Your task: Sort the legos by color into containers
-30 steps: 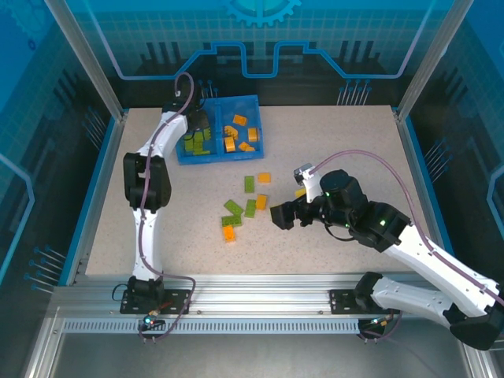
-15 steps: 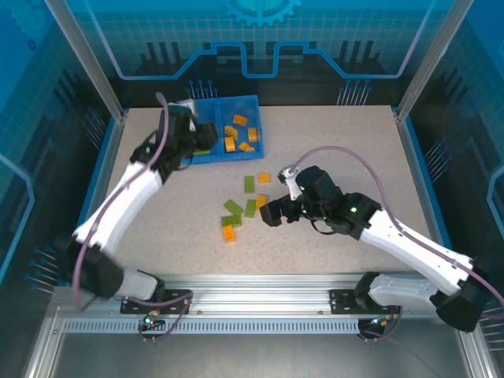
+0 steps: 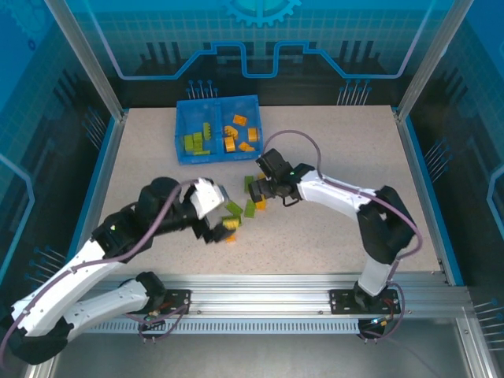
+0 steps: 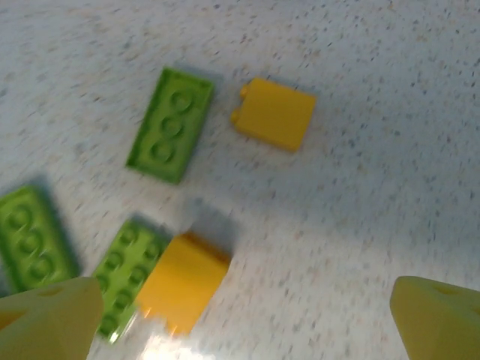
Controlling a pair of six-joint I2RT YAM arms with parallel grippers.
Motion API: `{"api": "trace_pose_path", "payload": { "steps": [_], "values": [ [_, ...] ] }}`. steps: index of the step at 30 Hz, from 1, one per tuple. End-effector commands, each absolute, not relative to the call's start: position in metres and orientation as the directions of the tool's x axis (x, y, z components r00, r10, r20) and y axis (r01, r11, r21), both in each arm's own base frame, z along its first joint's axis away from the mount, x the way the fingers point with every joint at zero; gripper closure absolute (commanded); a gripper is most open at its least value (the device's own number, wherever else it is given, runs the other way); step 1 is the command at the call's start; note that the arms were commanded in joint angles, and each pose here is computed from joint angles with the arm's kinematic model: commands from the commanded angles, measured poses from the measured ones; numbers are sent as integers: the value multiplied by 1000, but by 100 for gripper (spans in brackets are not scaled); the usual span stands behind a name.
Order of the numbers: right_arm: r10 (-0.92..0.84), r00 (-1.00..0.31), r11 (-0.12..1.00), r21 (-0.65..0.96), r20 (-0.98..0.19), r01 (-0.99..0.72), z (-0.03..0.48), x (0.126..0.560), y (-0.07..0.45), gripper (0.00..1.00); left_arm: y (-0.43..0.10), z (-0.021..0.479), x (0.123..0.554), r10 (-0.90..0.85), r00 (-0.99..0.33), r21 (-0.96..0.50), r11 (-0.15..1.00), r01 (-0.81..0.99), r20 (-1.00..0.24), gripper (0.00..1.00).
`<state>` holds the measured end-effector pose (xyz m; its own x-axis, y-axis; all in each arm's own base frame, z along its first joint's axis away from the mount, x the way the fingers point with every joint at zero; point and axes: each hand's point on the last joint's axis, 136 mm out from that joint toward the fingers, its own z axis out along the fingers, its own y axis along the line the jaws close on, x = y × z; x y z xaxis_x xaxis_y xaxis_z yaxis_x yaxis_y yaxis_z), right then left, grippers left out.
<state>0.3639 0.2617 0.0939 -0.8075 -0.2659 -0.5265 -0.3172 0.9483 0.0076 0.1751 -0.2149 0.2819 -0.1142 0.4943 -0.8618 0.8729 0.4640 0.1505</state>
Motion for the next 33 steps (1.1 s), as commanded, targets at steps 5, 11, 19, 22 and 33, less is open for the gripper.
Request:
{"api": "trace_pose_path", "payload": {
  "steps": [5, 11, 19, 22, 33],
  "values": [
    [-284, -822, 951, -40, -494, -305, 68, 413, 261, 7, -210, 240, 142, 606, 166, 349, 198, 916, -778, 1],
    [-245, -855, 959, 19, -458, -284, 50, 431, 263, 18, -207, 225, 144, 636, 162, 356, 189, 915, -754, 1],
    [-231, -881, 962, 42, -412, -272, 31, 436, 272, 21, -207, 223, 148, 647, 152, 360, 201, 911, -747, 1],
    [-230, -890, 966, 22, -394, -259, 22, 435, 271, 25, -206, 222, 149, 648, 150, 362, 206, 909, -746, 1],
    [-227, -900, 974, -75, -372, -214, 2, 425, 255, 44, -206, 218, 150, 656, 151, 365, 204, 908, -740, 1]
  ]
}}
